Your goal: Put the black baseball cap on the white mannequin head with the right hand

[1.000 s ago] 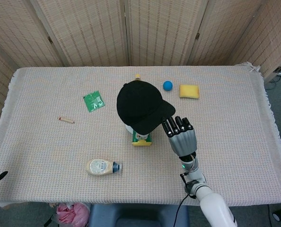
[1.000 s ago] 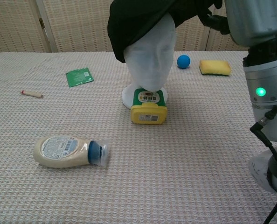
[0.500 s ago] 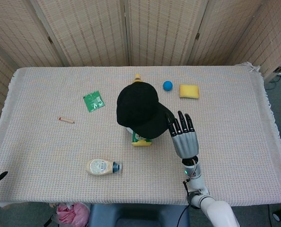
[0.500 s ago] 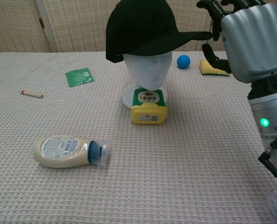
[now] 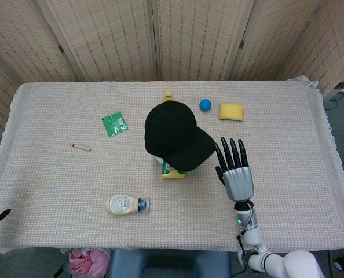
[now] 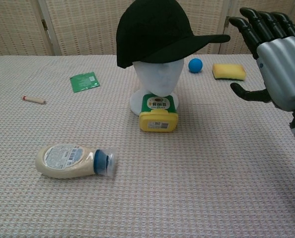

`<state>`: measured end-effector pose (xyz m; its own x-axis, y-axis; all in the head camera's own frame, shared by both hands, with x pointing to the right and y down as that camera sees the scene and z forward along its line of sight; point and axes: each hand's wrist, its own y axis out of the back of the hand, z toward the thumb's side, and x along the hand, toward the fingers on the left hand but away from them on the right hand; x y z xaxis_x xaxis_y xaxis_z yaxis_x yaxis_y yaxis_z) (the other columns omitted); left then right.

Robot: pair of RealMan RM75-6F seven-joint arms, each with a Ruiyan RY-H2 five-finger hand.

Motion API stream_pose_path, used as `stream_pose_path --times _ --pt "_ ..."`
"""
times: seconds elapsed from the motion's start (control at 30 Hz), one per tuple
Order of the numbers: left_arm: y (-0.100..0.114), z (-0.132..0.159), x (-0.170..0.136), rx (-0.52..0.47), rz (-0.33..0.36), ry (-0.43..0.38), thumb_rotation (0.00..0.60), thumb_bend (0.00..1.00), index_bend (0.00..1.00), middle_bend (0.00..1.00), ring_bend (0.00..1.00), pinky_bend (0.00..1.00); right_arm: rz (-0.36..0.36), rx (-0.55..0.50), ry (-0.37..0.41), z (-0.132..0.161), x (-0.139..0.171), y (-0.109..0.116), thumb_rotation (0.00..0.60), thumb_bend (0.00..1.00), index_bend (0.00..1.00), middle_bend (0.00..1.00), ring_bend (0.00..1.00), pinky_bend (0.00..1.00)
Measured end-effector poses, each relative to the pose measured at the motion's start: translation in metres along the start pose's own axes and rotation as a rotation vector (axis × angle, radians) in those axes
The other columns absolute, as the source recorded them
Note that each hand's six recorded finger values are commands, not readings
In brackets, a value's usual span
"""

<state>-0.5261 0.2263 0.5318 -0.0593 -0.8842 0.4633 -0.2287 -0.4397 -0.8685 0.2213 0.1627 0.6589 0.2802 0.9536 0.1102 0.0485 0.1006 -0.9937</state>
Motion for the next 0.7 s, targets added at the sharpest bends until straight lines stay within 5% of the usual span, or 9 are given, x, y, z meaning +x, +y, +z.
stream_pose_path --times 0.2,0.4,0.7 --pt "-0.004 0.006 -0.001 0.040 0.007 -0.001 0.600 0.16 0.00 0.00 0.00 0.15 0.162 -0.063 -0.048 -0.036 0.018 0.046 0.600 0.16 0.00 0.00 0.00 0.00" --pt "-0.008 0.016 -0.004 0.091 0.028 -0.005 0.600 0.16 0.00 0.00 0.00 0.15 0.349 0.075 -0.141 -0.125 0.047 0.103 0.600 0.19 0.00 0.00 0.00 0.00" --pt "-0.021 0.028 -0.006 0.164 0.039 -0.003 0.600 0.16 0.00 0.00 0.00 0.15 0.556 0.043 -0.269 -0.190 0.102 0.122 0.600 0.22 0.00 0.00 0.00 0.00"
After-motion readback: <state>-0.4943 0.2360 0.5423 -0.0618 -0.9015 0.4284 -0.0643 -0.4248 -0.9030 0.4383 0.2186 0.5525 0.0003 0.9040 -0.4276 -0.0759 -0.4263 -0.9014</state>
